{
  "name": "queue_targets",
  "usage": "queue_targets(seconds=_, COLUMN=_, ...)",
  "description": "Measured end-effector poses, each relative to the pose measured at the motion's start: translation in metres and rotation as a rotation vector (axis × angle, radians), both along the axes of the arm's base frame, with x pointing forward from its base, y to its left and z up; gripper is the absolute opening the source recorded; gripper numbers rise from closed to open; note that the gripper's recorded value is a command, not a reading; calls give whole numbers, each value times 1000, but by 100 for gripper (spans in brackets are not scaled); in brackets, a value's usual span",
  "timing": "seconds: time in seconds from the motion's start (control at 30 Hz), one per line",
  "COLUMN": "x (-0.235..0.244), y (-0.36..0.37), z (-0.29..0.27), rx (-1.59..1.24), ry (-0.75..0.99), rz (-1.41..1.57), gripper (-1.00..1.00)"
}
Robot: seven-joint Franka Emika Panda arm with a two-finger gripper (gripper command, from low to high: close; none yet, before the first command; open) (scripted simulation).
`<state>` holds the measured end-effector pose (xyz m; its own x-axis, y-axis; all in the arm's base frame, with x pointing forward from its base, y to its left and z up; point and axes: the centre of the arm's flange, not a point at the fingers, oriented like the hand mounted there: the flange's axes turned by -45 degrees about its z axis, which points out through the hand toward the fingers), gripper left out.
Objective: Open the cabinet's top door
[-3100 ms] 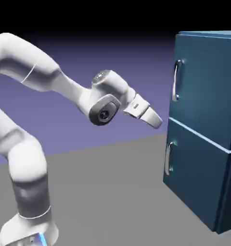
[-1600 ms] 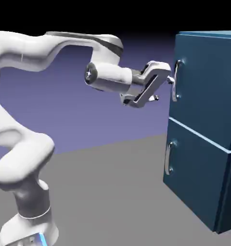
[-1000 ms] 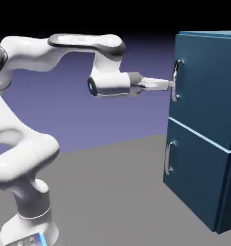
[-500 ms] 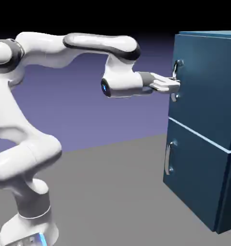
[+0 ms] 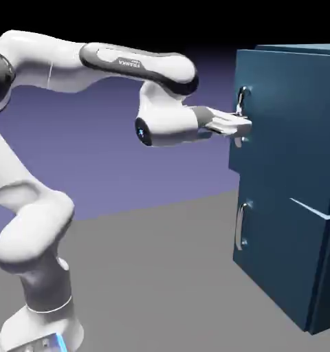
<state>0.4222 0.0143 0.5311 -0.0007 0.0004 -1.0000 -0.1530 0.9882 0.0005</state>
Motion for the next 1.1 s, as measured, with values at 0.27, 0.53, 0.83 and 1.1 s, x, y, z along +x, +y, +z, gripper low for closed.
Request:
queue_targets(seconds=0.27, x=-37, y=-32, z=0, rx=1, ry=0, rz=155, gripper=-100)
queue_targets(seconds=0.53, x=-71, y=-72, z=0, rx=2, ry=-1, rz=320, gripper=-100)
queue_targets(seconds=0.83, x=-104, y=-131, z=0, rx=0, ry=-1, rz=534, gripper=-100)
queue_targets(seconds=1.1, x=-123, y=-194, z=0, rx=0, ry=-1, rz=742, gripper=-100)
